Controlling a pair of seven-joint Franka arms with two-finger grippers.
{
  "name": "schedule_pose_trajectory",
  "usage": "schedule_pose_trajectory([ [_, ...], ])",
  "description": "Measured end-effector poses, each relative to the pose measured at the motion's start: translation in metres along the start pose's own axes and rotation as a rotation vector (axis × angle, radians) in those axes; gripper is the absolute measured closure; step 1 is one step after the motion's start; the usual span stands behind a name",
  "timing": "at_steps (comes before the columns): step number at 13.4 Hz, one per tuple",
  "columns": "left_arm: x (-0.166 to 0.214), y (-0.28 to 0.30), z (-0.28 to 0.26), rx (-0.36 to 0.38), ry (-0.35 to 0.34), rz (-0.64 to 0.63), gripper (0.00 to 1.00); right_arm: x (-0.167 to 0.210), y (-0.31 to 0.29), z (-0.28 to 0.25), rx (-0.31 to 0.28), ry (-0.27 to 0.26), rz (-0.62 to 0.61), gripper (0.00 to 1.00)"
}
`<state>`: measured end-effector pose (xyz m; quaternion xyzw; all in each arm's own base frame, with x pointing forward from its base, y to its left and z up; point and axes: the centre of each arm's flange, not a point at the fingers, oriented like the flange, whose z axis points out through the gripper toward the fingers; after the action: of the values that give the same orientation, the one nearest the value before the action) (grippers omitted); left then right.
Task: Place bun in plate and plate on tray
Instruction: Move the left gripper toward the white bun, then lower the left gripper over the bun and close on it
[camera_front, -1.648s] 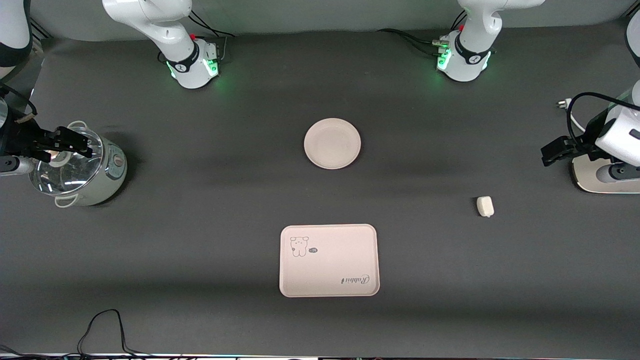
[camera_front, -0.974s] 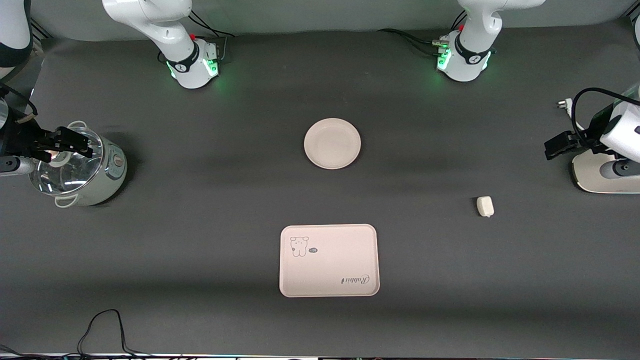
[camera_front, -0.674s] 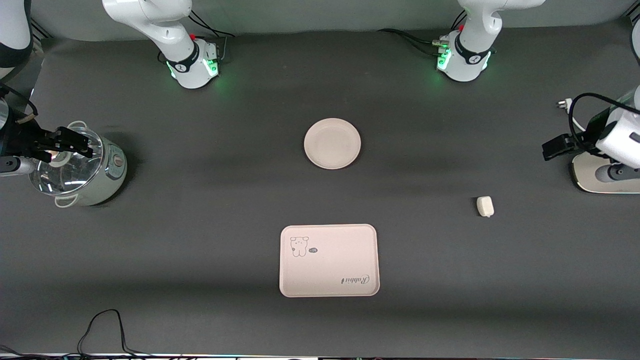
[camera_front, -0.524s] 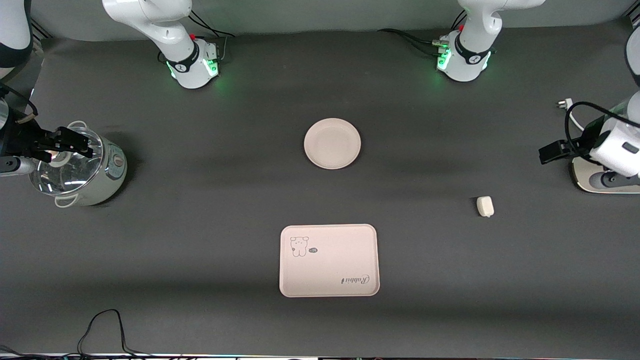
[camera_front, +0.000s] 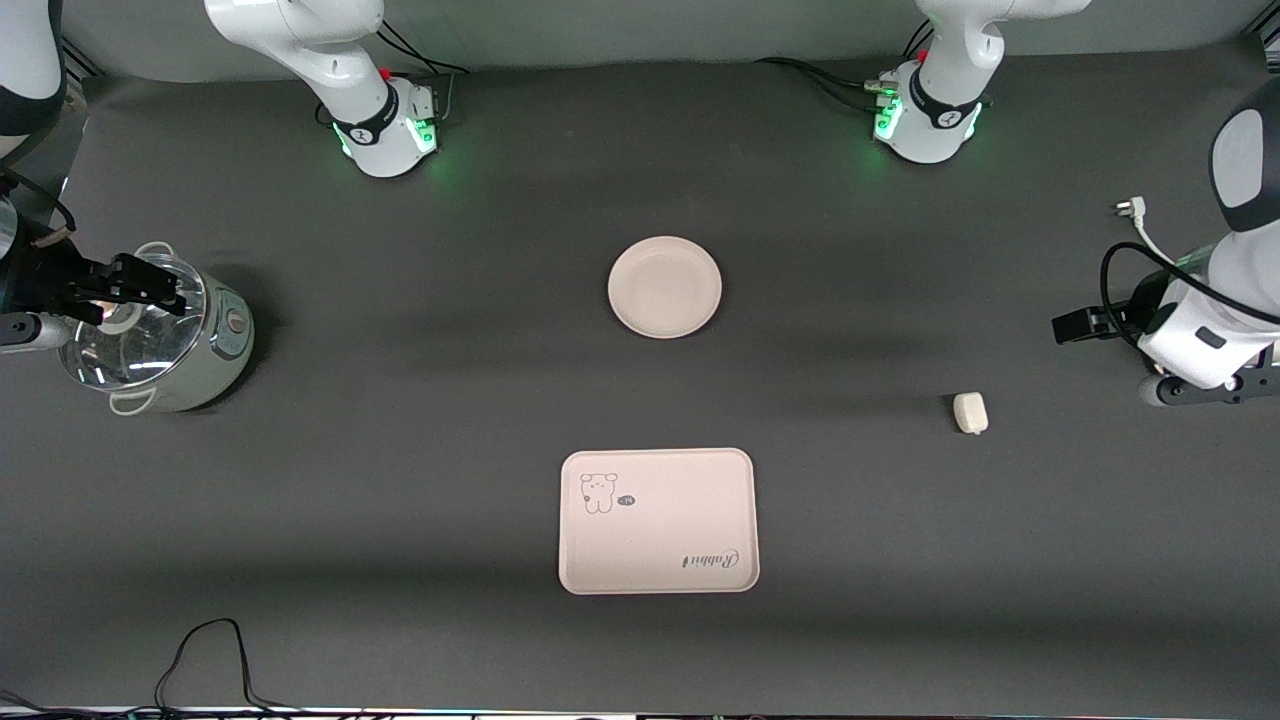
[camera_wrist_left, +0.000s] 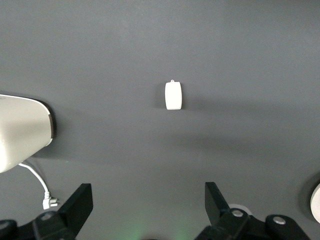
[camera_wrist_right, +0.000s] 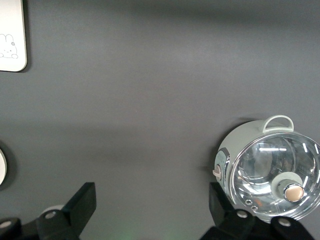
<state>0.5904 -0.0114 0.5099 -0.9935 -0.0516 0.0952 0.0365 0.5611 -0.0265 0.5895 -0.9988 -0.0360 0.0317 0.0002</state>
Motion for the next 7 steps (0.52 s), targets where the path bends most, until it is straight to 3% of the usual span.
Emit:
schedule_pose_trajectory([
  [7,0.013,-0.001,0.056,-0.002,0.002,-0.004,0.00,0.000,0.000,0.000,0.000,0.000,0.000,0.00],
])
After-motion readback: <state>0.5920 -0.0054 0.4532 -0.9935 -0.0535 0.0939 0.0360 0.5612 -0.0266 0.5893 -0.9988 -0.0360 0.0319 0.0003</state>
